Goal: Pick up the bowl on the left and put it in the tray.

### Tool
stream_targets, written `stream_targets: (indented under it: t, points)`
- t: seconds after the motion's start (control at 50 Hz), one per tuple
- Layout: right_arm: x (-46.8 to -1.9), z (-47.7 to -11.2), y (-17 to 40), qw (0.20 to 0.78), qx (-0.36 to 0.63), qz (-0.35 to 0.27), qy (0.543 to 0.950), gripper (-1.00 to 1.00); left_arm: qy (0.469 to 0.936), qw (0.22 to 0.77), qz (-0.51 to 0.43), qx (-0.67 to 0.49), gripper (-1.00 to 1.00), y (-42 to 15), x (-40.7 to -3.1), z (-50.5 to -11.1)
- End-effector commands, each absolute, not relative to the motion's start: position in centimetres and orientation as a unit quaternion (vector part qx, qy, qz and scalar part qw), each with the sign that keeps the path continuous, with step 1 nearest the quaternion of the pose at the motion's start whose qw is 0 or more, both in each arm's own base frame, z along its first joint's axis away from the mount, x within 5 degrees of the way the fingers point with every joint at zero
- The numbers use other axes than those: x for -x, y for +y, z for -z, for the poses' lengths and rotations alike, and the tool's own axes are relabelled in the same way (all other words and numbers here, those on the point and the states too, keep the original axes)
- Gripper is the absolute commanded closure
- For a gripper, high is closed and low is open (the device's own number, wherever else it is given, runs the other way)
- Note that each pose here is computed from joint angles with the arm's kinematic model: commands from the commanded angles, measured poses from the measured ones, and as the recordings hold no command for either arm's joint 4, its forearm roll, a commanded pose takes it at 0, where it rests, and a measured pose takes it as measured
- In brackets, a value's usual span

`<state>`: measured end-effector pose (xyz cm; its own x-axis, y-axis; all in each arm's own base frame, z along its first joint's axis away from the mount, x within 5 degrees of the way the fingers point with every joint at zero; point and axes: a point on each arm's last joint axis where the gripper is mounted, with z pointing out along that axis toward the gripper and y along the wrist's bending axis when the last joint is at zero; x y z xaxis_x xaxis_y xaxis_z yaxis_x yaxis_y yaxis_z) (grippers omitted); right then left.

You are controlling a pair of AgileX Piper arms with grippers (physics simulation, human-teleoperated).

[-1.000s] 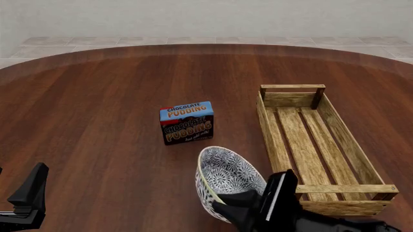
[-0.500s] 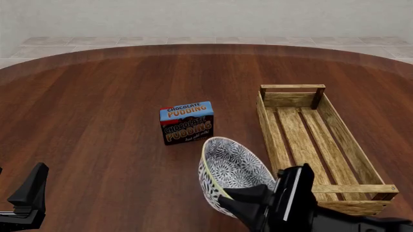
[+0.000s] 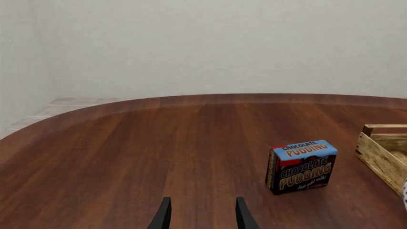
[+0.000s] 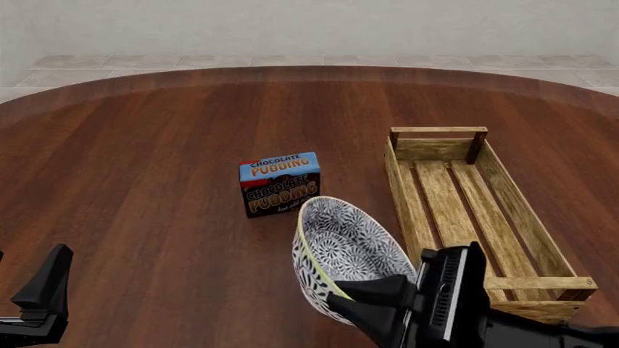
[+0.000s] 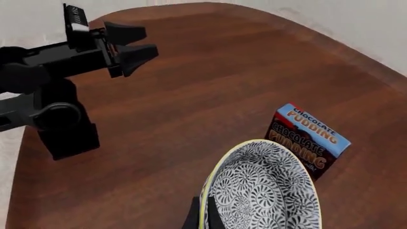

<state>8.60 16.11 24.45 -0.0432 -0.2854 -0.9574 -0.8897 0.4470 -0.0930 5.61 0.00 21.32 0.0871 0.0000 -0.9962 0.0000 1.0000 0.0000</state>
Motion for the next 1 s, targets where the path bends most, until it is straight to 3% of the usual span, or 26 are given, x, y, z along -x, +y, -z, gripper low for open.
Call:
stream_targets:
  t: [0.02, 1.0]
  points:
    - [-8.1, -25.6, 16.1, 0.542, 0.454, -0.289, 0.645, 1.00, 0.676, 0.737, 0.000, 0.000, -1.00, 0.0, -5.6, -21.3]
    - [-7.1, -30.0, 14.2, 0.586, 0.468, -0.281, 0.599, 1.00, 0.676, 0.737, 0.000, 0.000, -1.00, 0.0, -5.6, -21.3]
